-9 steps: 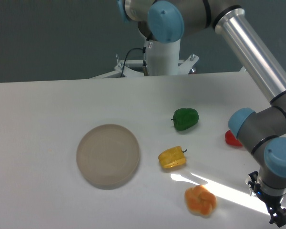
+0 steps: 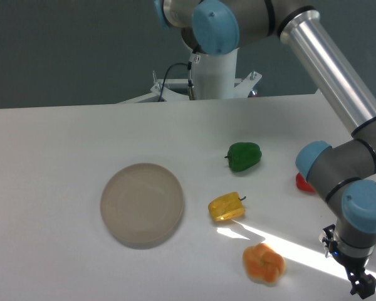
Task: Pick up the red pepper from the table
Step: 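Raise the open gripper and move it above the red pepper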
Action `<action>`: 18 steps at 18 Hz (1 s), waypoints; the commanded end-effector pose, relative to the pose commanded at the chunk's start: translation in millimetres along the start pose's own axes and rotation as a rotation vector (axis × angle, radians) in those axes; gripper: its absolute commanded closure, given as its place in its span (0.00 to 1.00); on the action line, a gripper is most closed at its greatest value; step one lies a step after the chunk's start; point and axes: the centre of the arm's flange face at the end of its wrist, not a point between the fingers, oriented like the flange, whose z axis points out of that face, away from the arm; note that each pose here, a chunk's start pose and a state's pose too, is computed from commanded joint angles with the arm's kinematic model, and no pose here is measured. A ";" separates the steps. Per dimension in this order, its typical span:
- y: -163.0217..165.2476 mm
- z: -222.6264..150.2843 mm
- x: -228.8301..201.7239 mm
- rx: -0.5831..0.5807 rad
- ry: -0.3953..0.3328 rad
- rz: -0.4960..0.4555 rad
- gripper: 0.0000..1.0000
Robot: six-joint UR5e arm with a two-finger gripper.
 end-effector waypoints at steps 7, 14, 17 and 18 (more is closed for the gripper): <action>-17.1 -35.9 46.3 0.003 0.053 0.070 0.00; 27.6 -55.0 70.9 -0.009 0.073 0.208 0.00; 70.0 -58.1 88.8 -0.008 0.100 0.282 0.00; 84.4 -61.1 93.7 -0.009 0.104 0.287 0.00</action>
